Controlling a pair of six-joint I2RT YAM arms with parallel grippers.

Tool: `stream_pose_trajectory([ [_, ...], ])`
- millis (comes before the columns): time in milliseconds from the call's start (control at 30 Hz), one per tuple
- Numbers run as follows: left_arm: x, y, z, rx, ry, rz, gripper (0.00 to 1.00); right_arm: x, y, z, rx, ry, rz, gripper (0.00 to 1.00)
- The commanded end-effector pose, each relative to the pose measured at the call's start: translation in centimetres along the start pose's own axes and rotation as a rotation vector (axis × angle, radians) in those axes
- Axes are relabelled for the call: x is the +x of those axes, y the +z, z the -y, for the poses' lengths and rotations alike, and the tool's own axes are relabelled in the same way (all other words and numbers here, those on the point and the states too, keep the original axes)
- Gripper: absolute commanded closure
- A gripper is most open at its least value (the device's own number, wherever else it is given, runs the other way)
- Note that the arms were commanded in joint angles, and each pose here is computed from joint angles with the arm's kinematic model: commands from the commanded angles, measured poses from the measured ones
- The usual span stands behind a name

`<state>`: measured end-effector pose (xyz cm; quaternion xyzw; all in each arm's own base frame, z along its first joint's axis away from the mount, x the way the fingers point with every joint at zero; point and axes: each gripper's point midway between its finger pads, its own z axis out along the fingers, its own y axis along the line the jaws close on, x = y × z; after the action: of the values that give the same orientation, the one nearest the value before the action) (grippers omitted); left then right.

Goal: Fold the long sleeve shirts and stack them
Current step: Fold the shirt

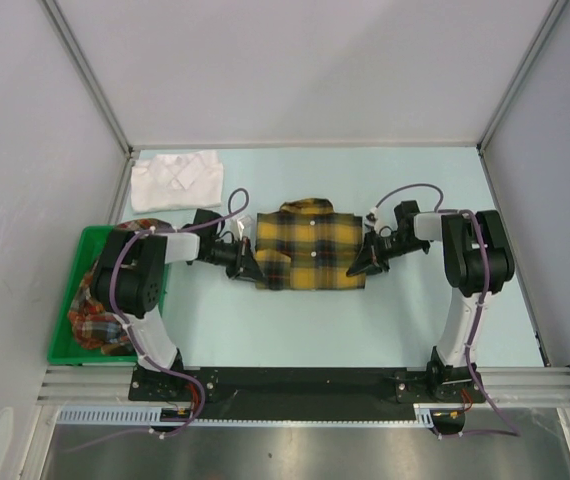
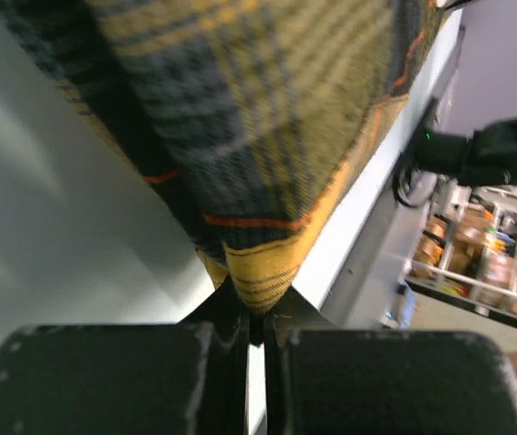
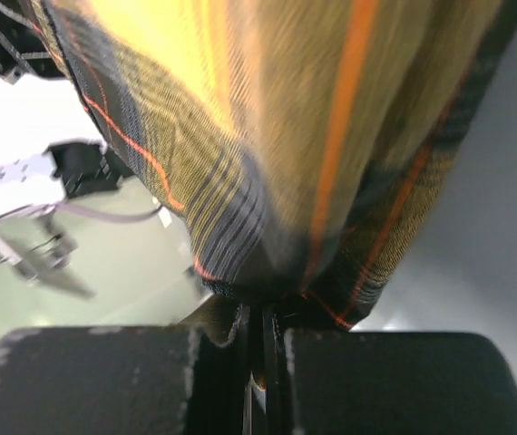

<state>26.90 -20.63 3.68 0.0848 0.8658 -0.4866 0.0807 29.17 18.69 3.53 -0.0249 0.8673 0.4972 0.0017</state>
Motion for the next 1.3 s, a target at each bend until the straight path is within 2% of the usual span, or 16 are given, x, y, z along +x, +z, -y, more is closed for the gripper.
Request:
stream_pose_trajectory([
  [0,2.2,-1.4,0.5,0.004,-0.040,-0.045,1.00,3.5,-0.9,-1.0,0.002,0.090,-0.084,1.00],
  [67,1.4,-1.6,0.4,0.005,-0.040,-0.031,0.98,2.0,-1.3,-0.8,0.012,0.082,-0.080,0.85],
  [100,0.5,-1.9,0.5,0.011,-0.027,-0.017,0.93,1.4,-1.7,-0.8,0.021,0.087,-0.074,0.63],
  [133,0.2,-2.1,0.6,0.011,-0.019,-0.013,0.73,0.9,-2.2,-0.6,0.028,0.041,-0.071,0.53],
  [200,-1.1,-3.3,1.2,0.001,0.035,0.021,0.60,-0.8,-3.9,-1.2,0.055,-0.007,-0.041,0.38],
  [367,-5.7,-5.6,2.1,-0.069,0.202,0.112,0.39,-4.0,-6.4,-1.8,0.124,-0.182,0.031,0.29],
  [467,-8.6,-5.3,1.4,-0.106,0.207,0.134,0.38,-7.1,-6.2,-1.2,0.152,-0.258,0.101,0.28],
  [800,-13.6,-2.2,-1.4,-0.158,0.159,0.148,0.39,-13.6,-3.0,0.9,0.173,-0.327,0.175,0.40],
  [833,-13.9,-1.9,-1.2,-0.134,0.158,0.154,0.44,-14.2,-2.7,1.1,0.169,-0.330,0.188,0.45],
  [900,-14.6,-1.3,-1.3,-0.098,0.158,0.155,0.56,-15.1,-2.5,0.8,0.163,-0.345,0.201,0.69],
  [933,-15.1,-1.3,-1.1,-0.090,0.169,0.161,0.73,-15.4,-2.4,0.8,0.162,-0.346,0.201,0.79],
  [967,-15.5,-1.3,-1.0,-0.085,0.183,0.166,0.81,-16.0,-2.7,0.2,0.156,-0.362,0.215,0.94],
  [1000,-16.3,-1.7,-0.7,-0.089,0.206,0.185,0.88,-16.1,-3.0,-0.1,0.146,-0.364,0.226,1.00],
  [1033,-17.2,-2.2,-0.6,-0.113,0.234,0.217,1.00,-17.1,-3.8,-1.5,0.126,-0.398,0.278,1.00],
  [1167,-20.0,-4.2,-1.8,-0.203,0.258,0.354,1.00,-18.6,-4.7,-1.2,0.142,-0.443,0.346,1.00],
  [1267,-20.2,-3.3,-5.7,-0.304,0.174,0.298,1.00,-19.6,-3.5,1.0,0.176,-0.391,0.330,1.00],
])
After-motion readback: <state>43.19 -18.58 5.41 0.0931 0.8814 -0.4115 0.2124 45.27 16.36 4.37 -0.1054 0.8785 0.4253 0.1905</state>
